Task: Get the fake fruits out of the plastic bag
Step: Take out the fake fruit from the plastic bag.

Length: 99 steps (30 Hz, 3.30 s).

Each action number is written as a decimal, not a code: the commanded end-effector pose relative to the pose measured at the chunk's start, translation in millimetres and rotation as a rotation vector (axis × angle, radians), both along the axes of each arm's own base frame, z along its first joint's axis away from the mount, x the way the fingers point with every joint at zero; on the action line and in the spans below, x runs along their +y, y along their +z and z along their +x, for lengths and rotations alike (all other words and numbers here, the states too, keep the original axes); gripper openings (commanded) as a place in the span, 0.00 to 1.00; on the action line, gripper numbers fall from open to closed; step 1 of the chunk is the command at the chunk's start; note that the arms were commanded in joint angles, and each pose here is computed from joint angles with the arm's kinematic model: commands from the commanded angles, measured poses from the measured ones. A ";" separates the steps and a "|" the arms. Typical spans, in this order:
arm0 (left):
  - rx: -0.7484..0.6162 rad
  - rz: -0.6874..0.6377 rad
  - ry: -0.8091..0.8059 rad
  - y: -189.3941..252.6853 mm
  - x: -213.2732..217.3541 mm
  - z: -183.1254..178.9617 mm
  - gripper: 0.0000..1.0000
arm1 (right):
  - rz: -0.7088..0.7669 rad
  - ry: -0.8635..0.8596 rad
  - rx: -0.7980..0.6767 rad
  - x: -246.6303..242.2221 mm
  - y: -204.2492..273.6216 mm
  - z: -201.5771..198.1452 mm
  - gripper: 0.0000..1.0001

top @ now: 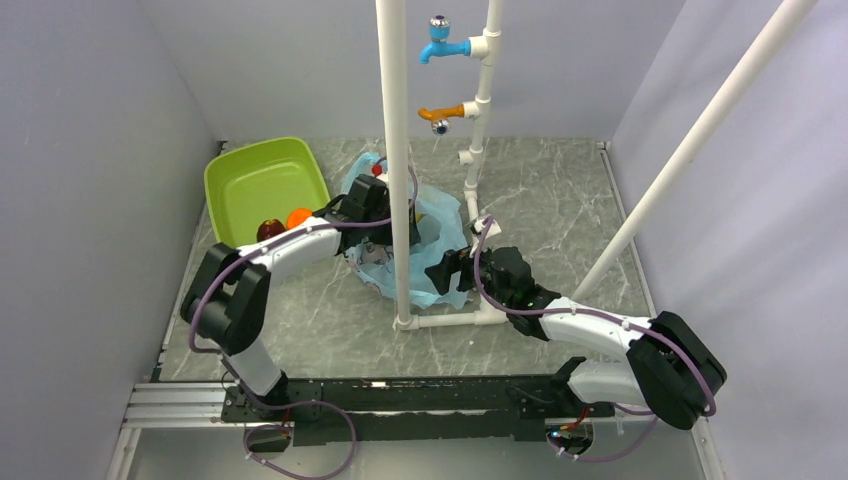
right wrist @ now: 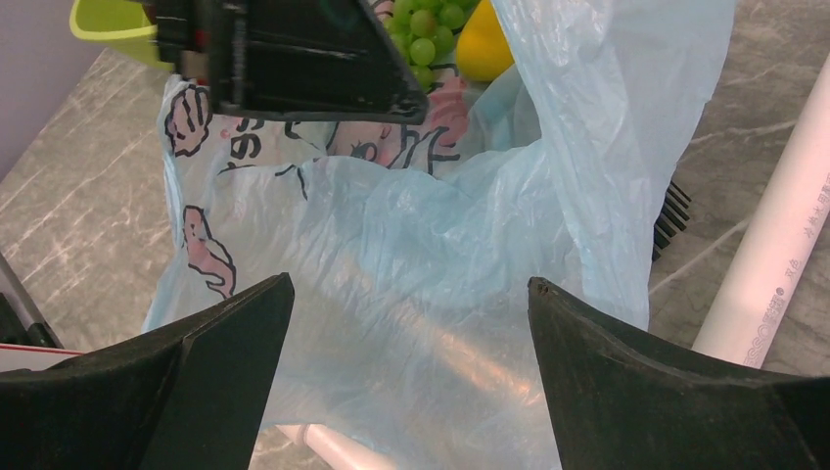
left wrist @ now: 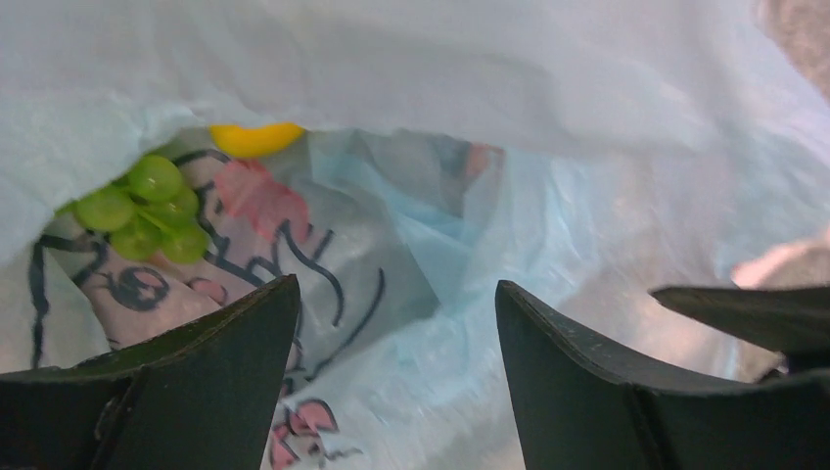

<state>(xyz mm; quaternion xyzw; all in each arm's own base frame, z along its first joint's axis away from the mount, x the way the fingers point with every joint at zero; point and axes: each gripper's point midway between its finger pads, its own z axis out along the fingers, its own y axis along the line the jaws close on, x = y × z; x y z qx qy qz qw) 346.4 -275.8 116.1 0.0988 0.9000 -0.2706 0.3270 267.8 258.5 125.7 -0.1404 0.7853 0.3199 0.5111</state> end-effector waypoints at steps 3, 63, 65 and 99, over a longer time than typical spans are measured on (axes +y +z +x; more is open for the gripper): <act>-0.076 0.094 0.030 -6.5 -0.5 36.0 0.83 | 0.030 -0.013 -0.056 0.9 15.7 6.4 0.92; -0.170 0.051 0.035 17.3 6.4 67.3 0.42 | 0.028 0.014 -0.048 5.3 13.0 4.4 0.91; -0.157 0.054 0.026 20.2 10.2 57.3 0.41 | 0.026 0.012 -0.046 5.3 13.3 5.1 0.91; -0.207 0.083 0.115 62.0 131.9 -64.9 0.39 | 0.020 0.016 -0.038 7.7 9.7 6.8 0.92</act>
